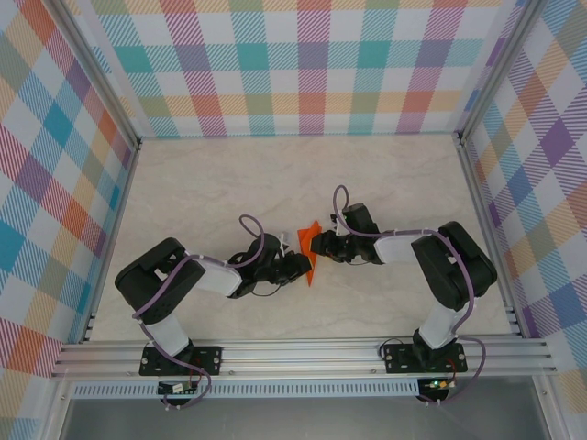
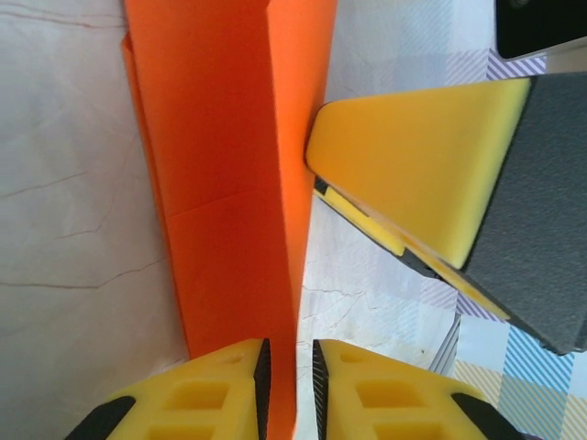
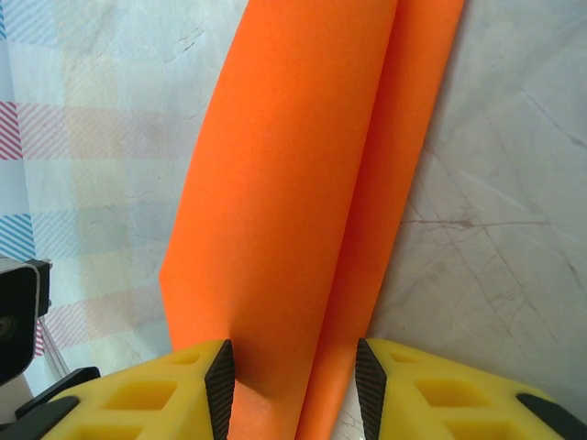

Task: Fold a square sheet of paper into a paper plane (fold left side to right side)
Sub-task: Fold the wing for the fifth time at the center of the table.

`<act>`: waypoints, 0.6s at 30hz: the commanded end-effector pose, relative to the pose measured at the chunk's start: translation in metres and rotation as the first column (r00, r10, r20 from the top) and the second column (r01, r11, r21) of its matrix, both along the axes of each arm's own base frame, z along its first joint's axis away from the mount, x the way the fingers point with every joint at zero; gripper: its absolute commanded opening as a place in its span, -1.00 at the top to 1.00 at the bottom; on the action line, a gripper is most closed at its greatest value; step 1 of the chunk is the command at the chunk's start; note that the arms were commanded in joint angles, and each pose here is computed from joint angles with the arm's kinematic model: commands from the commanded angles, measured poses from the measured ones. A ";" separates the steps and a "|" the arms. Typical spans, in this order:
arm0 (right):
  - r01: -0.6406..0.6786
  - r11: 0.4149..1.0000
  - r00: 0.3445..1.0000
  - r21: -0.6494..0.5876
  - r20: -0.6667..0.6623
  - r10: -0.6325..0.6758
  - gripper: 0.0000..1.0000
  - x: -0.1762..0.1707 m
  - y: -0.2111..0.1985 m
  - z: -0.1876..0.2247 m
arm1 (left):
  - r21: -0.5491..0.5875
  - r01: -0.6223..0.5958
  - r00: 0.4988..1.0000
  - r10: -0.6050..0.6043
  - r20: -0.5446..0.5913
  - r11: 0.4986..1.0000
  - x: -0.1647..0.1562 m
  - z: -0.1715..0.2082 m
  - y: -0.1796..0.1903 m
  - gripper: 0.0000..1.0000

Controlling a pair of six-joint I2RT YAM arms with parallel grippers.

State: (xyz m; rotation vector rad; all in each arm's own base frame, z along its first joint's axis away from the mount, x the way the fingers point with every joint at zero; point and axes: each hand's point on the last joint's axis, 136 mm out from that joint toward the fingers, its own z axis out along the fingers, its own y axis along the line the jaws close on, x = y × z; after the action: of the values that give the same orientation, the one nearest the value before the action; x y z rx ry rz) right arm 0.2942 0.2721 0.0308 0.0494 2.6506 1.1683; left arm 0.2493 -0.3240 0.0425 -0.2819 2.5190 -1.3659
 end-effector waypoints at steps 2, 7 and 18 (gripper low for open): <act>-0.007 0.999 1.000 -0.038 -0.031 0.006 0.16 -0.003 -0.001 -0.015 | 0.010 -0.020 1.000 0.019 0.020 1.000 0.003 0.005 0.010 0.50; -0.009 0.999 0.999 -0.035 -0.033 0.008 0.16 -0.003 0.000 -0.015 | 0.005 -0.028 0.999 0.027 0.037 1.000 0.003 0.013 0.017 0.38; -0.013 0.999 0.999 -0.041 -0.033 0.011 0.16 -0.004 -0.001 -0.015 | -0.003 -0.094 0.994 0.094 0.059 0.996 0.034 0.040 0.055 -0.09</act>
State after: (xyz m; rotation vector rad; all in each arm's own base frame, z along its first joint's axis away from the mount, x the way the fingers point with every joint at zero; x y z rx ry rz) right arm 0.2942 0.2720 0.0305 0.0500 2.6533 1.1670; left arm 0.2742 -0.2755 0.0769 -0.3741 2.4184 -1.3233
